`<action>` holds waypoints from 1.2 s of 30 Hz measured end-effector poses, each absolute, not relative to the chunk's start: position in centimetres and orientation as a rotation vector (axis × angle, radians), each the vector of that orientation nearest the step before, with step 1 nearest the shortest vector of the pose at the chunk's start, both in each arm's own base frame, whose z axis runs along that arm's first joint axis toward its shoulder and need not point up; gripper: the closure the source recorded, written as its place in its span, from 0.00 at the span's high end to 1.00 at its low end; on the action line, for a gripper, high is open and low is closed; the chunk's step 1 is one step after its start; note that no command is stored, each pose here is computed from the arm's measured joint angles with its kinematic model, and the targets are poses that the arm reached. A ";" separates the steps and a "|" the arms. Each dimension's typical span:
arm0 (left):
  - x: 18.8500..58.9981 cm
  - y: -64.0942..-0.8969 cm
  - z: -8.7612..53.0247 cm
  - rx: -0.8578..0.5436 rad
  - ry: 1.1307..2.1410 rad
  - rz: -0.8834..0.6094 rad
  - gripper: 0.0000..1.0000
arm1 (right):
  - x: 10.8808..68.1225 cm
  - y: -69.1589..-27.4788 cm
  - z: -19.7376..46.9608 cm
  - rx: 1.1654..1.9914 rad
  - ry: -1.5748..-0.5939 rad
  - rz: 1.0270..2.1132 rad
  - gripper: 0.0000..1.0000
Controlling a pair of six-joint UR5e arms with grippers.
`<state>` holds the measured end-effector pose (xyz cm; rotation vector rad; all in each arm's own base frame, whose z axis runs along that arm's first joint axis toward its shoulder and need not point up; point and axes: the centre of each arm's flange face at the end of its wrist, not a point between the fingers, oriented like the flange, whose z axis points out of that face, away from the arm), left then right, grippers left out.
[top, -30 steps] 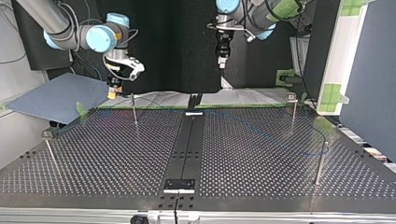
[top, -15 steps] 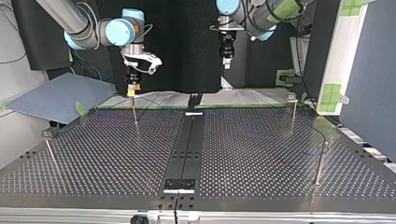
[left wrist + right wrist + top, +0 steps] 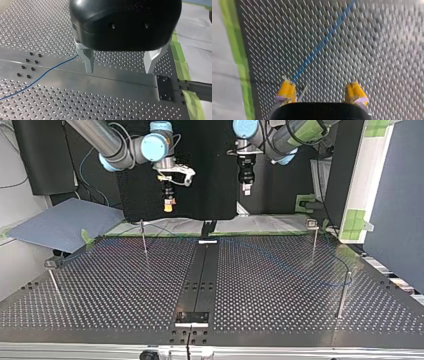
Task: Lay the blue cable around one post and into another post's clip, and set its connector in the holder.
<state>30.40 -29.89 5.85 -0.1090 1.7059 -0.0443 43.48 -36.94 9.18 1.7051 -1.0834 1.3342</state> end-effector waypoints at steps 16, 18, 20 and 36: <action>30.7 -28.1 5.6 -0.158 1.736 0.048 1.00 | 43.6 -36.9 9.1 1.712 -1.071 1.341 1.00; 30.7 -28.1 5.6 -0.163 1.737 0.048 1.00 | 43.5 -37.2 9.1 1.706 -1.071 1.342 1.00; 30.8 -28.1 5.6 -0.168 1.737 0.041 1.00 | 43.5 -37.3 9.1 1.698 -1.069 1.348 1.00; 31.1 -28.9 5.7 -0.147 1.740 -0.036 1.00 | 44.0 -35.7 8.5 1.717 -1.048 1.371 1.00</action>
